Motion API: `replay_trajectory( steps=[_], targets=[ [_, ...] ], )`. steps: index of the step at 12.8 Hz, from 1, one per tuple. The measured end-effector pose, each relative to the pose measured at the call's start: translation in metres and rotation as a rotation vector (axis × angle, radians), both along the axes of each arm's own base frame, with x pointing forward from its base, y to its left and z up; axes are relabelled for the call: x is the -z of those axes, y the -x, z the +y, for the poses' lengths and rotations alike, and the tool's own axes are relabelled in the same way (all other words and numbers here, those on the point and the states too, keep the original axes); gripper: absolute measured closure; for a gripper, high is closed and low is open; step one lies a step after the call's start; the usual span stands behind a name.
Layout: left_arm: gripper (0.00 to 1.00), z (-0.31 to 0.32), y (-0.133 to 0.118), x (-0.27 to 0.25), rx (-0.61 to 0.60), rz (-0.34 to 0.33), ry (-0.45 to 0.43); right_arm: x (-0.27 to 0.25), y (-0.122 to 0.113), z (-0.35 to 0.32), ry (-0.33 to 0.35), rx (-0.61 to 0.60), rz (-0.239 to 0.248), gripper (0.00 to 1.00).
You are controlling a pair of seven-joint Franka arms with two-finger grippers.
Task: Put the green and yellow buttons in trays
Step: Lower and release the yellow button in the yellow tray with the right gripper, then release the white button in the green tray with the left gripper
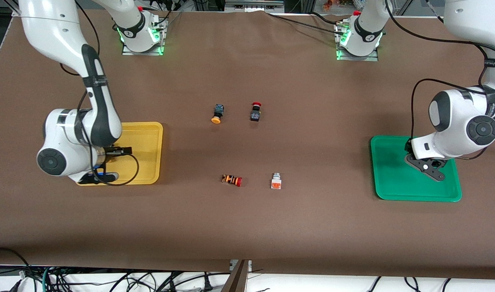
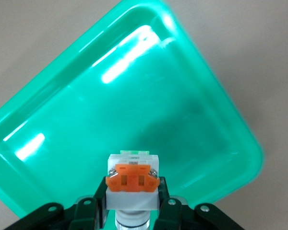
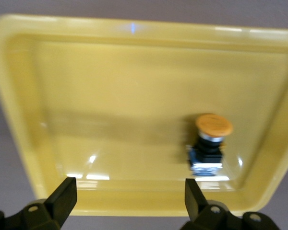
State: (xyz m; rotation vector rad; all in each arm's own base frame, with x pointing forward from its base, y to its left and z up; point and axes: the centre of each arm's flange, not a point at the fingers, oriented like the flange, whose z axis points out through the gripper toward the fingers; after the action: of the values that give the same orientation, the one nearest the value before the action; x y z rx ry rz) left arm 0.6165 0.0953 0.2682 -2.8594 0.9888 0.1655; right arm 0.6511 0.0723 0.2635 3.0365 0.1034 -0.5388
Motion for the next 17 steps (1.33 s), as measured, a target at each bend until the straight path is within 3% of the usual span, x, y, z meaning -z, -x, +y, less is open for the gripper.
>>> replay_trajectory(
  steps=[6, 9, 11, 15, 17],
  targets=[
    [0.59, 0.038, 0.002, 0.071, 0.042, -0.022, -0.029, -0.005, 0.022, 0.117, -0.060, 0.120, 0.003, 0.00],
    [0.59, 0.043, 0.005, 0.087, 0.039, -0.015, -0.034, -0.001, 0.040, 0.171, -0.051, 0.182, 0.017, 0.00],
    [0.44, 0.044, 0.004, 0.086, 0.035, -0.018, -0.033, 0.008, 0.058, 0.210, -0.035, 0.219, 0.014, 0.00],
    [0.01, 0.046, 0.002, 0.081, 0.003, -0.030, -0.013, 0.035, 0.098, 0.269, -0.006, 0.254, 0.006, 0.00],
    [0.00, 0.045, 0.001, 0.065, -0.008, -0.001, 0.000, 0.044, 0.115, 0.288, 0.015, 0.264, 0.002, 0.00]
  ],
)
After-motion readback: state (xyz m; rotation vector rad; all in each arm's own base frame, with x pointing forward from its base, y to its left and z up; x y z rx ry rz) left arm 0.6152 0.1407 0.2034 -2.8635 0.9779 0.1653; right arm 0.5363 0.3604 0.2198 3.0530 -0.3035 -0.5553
